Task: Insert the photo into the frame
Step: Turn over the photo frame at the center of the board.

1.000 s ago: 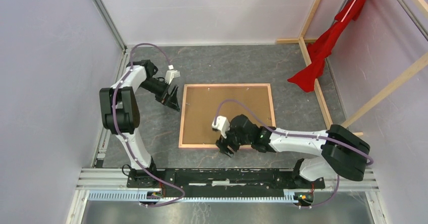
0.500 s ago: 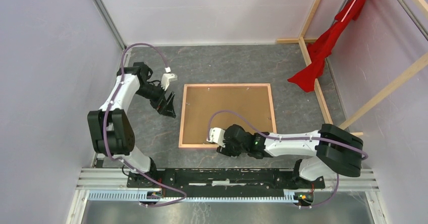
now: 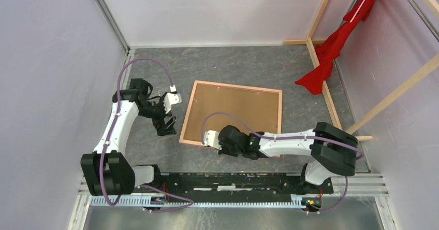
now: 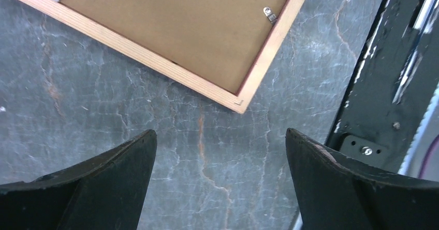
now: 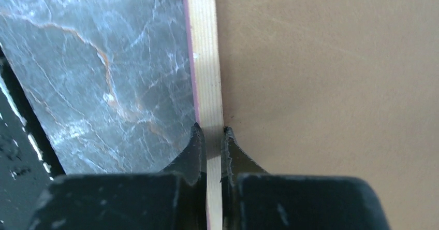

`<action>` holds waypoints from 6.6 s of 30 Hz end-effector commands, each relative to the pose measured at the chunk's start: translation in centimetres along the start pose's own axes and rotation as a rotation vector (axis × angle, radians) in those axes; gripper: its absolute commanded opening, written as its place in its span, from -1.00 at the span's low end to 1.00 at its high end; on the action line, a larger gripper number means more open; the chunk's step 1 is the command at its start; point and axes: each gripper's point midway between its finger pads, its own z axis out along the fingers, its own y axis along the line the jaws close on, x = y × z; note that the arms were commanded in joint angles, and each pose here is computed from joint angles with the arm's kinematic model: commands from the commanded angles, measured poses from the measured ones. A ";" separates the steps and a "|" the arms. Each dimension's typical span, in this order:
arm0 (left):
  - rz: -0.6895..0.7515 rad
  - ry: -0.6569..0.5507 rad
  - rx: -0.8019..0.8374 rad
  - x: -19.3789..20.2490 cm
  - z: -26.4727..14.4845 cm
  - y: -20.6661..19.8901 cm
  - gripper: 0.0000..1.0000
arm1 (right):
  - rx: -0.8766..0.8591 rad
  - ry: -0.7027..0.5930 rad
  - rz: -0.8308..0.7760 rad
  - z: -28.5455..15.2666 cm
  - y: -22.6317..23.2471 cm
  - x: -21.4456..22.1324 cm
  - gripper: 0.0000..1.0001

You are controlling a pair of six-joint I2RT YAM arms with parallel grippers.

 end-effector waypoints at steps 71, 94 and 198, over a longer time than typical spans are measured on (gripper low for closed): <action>1.053 -0.097 -0.485 -10.8 -4.4 5.4 -0.96 | 0.235 -0.178 -0.051 -12.6 -11.3 -13.1 0.55; 0.996 -0.120 -0.491 -11.4 -4.9 5.5 -0.96 | 0.439 -0.150 -0.188 -10.5 -12.0 -14.4 0.22; -0.639 -0.429 -0.854 -0.2 -5.6 17.8 1.00 | 0.952 -0.228 1.111 -12.6 -25.6 15.6 0.96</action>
